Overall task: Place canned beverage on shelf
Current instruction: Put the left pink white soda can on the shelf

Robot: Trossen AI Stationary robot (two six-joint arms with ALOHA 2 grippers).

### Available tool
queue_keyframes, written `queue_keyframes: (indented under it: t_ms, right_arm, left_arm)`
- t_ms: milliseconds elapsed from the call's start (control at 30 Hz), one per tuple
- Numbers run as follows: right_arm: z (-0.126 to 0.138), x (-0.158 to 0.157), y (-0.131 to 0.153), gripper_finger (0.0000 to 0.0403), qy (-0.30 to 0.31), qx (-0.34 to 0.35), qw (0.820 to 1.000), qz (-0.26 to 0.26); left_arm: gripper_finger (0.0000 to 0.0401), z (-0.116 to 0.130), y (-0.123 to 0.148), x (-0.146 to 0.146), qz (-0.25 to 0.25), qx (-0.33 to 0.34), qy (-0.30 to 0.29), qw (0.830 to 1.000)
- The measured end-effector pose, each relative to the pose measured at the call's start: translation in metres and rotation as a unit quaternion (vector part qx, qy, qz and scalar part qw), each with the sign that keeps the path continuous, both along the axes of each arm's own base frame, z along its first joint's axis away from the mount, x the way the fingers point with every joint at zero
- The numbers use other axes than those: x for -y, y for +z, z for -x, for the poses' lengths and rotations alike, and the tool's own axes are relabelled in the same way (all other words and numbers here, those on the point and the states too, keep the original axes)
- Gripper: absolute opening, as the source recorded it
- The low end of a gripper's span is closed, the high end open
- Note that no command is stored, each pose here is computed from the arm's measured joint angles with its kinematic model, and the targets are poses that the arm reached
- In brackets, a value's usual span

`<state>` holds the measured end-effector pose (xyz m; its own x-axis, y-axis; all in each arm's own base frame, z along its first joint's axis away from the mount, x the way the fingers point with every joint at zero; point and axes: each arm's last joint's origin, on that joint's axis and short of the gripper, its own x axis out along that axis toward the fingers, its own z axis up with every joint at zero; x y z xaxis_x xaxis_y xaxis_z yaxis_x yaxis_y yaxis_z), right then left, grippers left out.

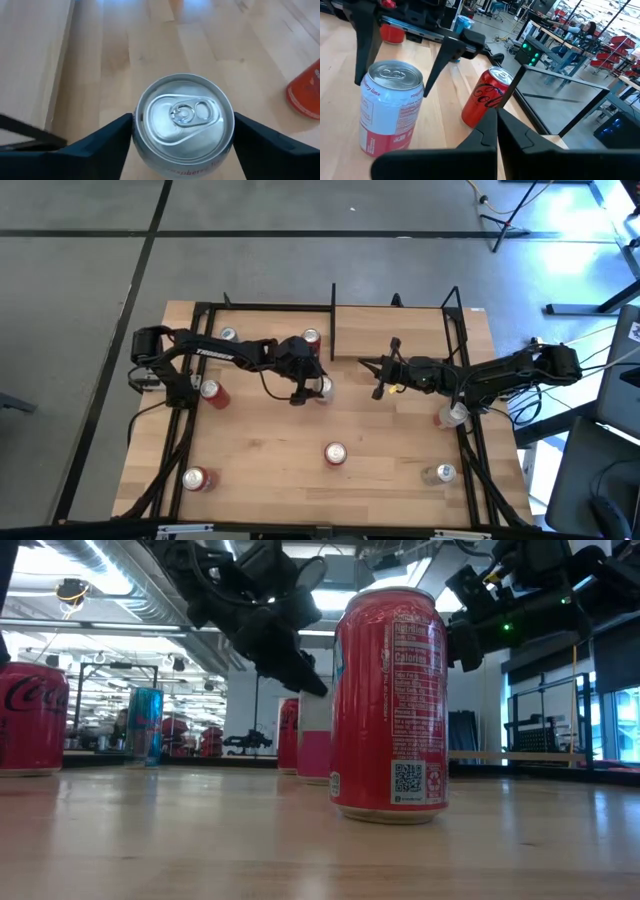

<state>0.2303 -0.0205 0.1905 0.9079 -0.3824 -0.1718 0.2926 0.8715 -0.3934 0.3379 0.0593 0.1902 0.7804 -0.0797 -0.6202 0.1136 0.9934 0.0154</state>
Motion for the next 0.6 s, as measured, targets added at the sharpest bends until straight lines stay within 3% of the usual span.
queue_keyframes:
  t_ms: [167,333,600]
  right_arm:
    - [0.0,0.0,0.0,0.0003,0.0,0.0,1.0,0.0]
    - [0.0,0.0,0.0,0.0003,0.0,0.0,1.0,0.0]
    - [0.0,0.0,0.001,0.0003,0.0,0.007,1.0,-0.001]
  left_arm:
    - [0.0239,-0.001,0.003,0.011,0.007,-0.006,0.119,0.993]
    - [0.0236,-0.001,0.005,0.027,0.039,0.009,0.284,0.958]
    - [0.024,0.002,0.003,0.042,0.065,0.012,0.353,0.933]
